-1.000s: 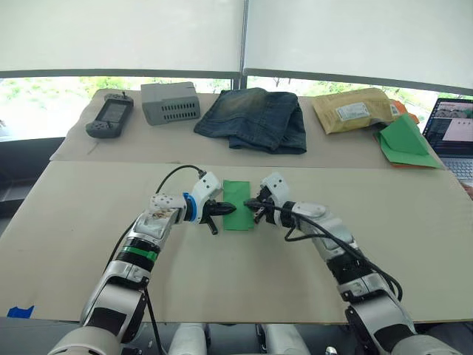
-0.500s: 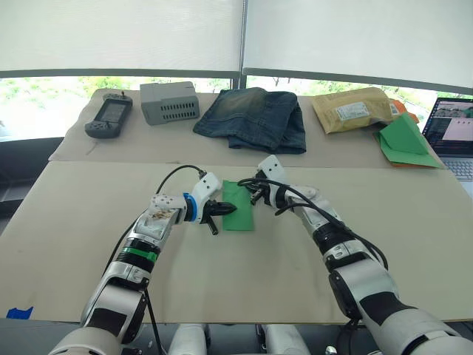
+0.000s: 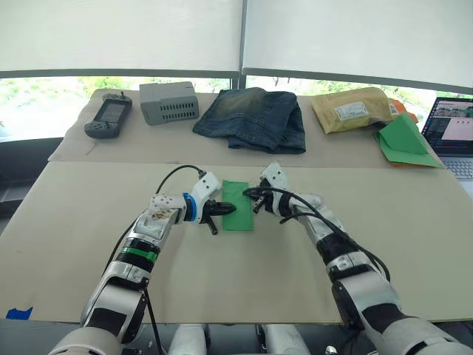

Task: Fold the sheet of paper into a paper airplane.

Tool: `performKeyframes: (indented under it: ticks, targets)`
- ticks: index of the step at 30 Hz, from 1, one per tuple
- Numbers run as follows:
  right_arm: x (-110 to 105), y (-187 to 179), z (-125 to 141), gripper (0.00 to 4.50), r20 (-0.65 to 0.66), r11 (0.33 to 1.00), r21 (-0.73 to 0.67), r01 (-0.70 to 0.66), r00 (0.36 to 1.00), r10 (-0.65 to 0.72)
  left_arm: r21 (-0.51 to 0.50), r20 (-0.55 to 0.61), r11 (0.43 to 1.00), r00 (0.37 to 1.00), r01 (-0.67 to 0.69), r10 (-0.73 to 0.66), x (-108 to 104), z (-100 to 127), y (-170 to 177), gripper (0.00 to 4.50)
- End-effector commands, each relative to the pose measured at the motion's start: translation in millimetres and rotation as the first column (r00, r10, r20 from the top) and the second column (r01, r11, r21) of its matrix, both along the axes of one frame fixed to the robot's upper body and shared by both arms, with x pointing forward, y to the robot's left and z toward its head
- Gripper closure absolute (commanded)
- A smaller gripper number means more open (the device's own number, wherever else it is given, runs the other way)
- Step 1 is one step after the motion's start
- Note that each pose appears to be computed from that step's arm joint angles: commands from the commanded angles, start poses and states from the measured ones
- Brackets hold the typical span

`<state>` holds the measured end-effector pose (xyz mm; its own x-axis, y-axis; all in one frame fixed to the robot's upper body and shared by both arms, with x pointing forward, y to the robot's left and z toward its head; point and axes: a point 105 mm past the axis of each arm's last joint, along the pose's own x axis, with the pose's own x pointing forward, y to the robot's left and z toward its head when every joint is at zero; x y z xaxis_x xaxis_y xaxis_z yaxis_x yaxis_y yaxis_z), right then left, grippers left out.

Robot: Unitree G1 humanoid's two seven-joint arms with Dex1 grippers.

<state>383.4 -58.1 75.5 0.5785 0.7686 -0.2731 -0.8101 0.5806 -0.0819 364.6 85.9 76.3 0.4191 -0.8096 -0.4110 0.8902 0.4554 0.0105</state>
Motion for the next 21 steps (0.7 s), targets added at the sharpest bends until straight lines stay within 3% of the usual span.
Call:
performKeyframes:
  ticks: [1, 8, 14, 18, 21]
  targets:
    - [-25, 10, -10, 4.46, -0.072, 0.998, 0.002, -0.067, 0.995, 0.067, 0.041, -0.033, 0.999, 0.999, -0.023, 0.024, 0, -13, 6, 4.50]
    - [-53, 1, -18, 4.46, -0.126, 0.995, -0.027, -0.094, 0.988, 0.090, 0.038, -0.034, 0.999, 0.999, -0.002, 0.004, 1, -13, 1, 4.50]
    - [-93, -2, -27, 4.46, -0.242, 0.978, -0.039, -0.203, 0.952, 0.187, 0.044, -0.039, 0.999, 0.999, 0.010, -0.008, 2, -15, -1, 4.50]
    - [-86, -3, -25, 4.46, -0.219, 0.985, -0.041, -0.168, 0.963, 0.155, 0.038, -0.038, 0.999, 0.999, 0.017, -0.016, 2, -15, -4, 4.50]
    - [-83, 0, -1, 4.46, -0.165, 0.984, 0.012, -0.177, 0.970, 0.176, 0.036, -0.036, 0.999, 0.999, 0.028, -0.027, 0, -13, -4, 4.50]
